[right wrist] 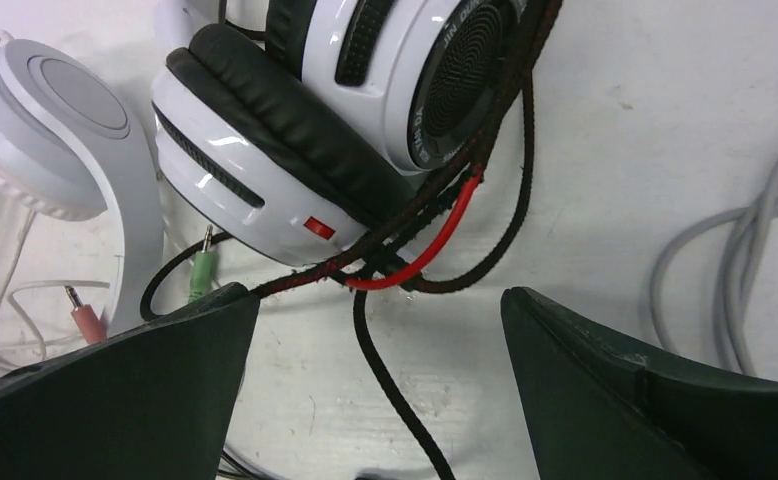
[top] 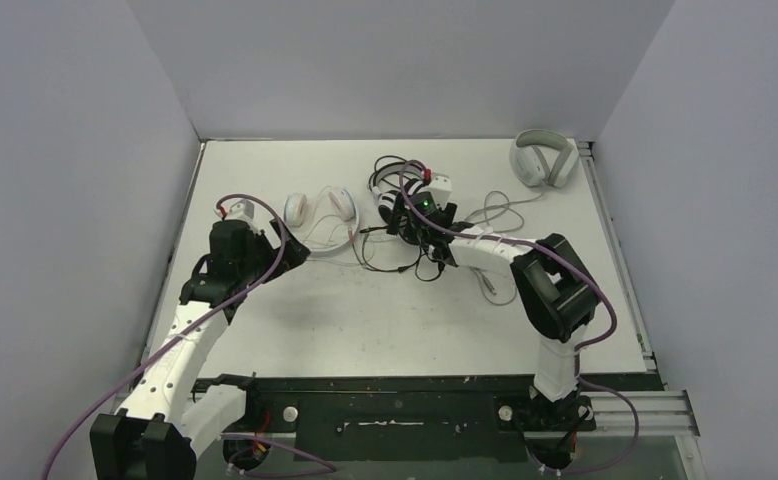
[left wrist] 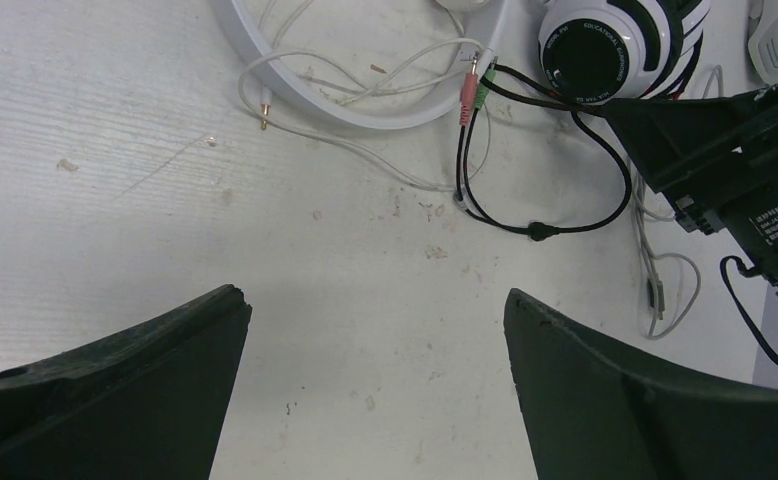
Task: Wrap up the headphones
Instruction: Move the headphones to the center of the board.
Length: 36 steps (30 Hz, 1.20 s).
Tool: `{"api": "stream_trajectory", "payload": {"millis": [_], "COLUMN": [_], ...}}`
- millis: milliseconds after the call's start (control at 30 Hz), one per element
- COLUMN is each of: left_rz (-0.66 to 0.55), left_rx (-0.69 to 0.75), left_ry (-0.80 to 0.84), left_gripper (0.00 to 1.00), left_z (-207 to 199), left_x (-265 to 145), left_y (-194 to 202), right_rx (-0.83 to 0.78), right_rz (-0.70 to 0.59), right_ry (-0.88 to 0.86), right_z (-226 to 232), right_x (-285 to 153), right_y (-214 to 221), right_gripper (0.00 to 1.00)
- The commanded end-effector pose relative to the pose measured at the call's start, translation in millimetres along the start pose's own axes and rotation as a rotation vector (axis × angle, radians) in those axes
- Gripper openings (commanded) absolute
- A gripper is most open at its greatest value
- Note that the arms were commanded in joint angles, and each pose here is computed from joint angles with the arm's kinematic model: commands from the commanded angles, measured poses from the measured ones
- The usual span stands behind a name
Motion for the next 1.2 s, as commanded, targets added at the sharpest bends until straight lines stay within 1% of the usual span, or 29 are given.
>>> {"api": "stream_trajectory", "payload": {"millis": [0,67,133,267,433,500,567,700,767,800,833,867,900,933,1033,1100,1167], "left_rz": [-0.037,-0.036,-0.042,-0.065,-0.084,-0.082,-0.069,-0.041,-0.039,-0.04,-0.045,-0.046,-0.047,-0.046,-0.06,-0.081,-0.106], "left_rx": [0.009,0.005,-0.005,-0.009,-0.005,-0.006,-0.015,-0.039,-0.052,-0.062,-0.075,-0.092,-0.112,-0.133,-0.186,-0.206,-0.24], "left_ry": [0.021,0.009,-0.022,-0.065,-0.077,-0.085,-0.089,-0.073,-0.055,-0.045,-0.03,-0.019,-0.007,0.004,0.002,-0.003,-0.013], "left_gripper": [0.97,0.97,0.96,0.96,0.96,0.96,0.96,0.96,0.96,0.96,0.96,0.96,0.96,0.96,0.96,0.96,0.96], "left_z": [-4,-2,3,9,12,15,17,17,15,14,12,11,9,7,2,-2,-5], "left_x": [-4,-3,-1,-1,0,2,7,18,23,26,28,31,33,36,40,41,43], "left_y": [-8,-8,-8,-14,-16,-15,-12,-7,-6,-6,-7,-6,-6,-5,-3,-1,1], "right_rx": [0.08,0.09,0.096,0.117,0.162,0.168,0.177,0.207,0.17,0.135,0.102,0.065,0.03,-0.011,-0.114,-0.157,-0.194], "right_rz": [-0.091,-0.073,-0.051,-0.058,-0.069,-0.071,-0.078,-0.097,-0.111,-0.12,-0.129,-0.133,-0.132,-0.132,-0.12,-0.093,-0.061], "right_ry": [0.013,0.001,-0.015,0.007,0.084,0.132,0.177,0.216,0.179,0.146,0.104,0.054,0.017,-0.014,-0.059,-0.09,-0.09], "right_z": [10,11,10,-10,-67,-94,-121,-166,-168,-163,-155,-144,-132,-119,-84,-65,-55], "right_x": [17,27,36,35,24,16,7,-9,-17,-21,-24,-28,-32,-36,-46,-48,-45], "right_y": [-27,-23,-21,-30,-42,-46,-50,-60,-66,-70,-72,-74,-74,-73,-66,-55,-43], "right_gripper": [0.95,0.93,0.88,0.59,0.18,0.08,0.08,0.08,0.13,0.19,0.32,0.55,0.67,0.74,0.85,0.9,0.93]}}
Point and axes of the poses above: each gripper's point midway between its finger pads, its own x axis out along the fingers, its own z axis along the line the jaws close on, y = z × x, the point moved 3 cm from there along -x, back along the fingers, and after that the axes turned 10 degrees about -x, right-handed, at the moved point
